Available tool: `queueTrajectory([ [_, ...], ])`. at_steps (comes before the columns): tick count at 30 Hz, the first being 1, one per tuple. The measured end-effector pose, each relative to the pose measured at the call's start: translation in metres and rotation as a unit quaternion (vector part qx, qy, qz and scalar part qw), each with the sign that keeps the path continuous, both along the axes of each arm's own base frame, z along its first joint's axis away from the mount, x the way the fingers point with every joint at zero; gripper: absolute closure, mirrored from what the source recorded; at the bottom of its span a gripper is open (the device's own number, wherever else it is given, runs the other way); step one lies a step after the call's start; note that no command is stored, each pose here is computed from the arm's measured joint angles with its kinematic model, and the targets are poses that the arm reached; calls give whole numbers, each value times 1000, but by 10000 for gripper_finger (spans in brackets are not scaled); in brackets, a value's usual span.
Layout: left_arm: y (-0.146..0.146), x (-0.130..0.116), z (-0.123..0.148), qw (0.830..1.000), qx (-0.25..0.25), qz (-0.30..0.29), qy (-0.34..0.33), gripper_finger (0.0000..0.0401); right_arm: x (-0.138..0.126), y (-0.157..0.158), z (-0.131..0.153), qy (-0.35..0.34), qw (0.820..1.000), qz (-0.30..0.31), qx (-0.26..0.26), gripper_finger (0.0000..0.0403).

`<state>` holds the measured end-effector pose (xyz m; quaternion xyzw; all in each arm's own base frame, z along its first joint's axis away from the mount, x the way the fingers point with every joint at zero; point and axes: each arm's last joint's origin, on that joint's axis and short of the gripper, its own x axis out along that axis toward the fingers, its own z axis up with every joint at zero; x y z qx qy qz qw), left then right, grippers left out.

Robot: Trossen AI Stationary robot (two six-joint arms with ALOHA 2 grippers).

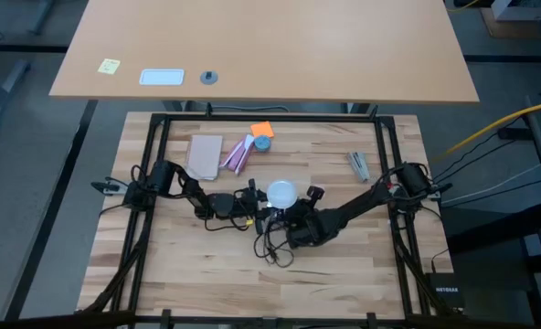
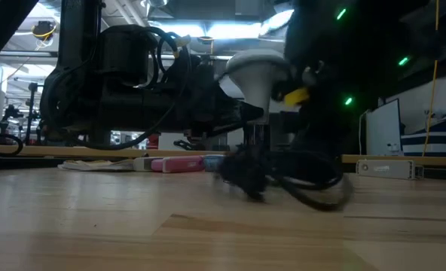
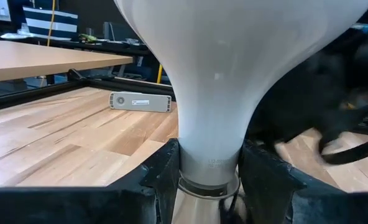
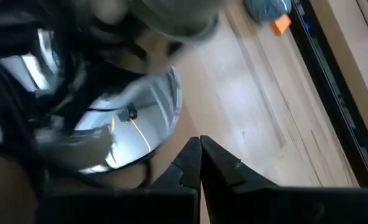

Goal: Screw lightbulb
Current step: Insert the lightbulb into the lamp

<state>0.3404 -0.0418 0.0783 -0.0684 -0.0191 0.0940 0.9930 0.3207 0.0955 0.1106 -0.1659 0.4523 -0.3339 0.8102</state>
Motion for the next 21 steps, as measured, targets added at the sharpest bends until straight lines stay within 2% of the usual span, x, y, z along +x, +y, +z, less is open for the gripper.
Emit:
queueTrajectory([
  [12,0,0,0,1000,0,2,0,258,-15,49,39,-90,992,75,41,398],
  [16,0,0,0,1000,0,3,0,258,-13,64,41,-120,984,100,87,398],
  [21,0,0,0,1000,0,3,0,258,-11,76,40,-94,971,159,152,398],
])
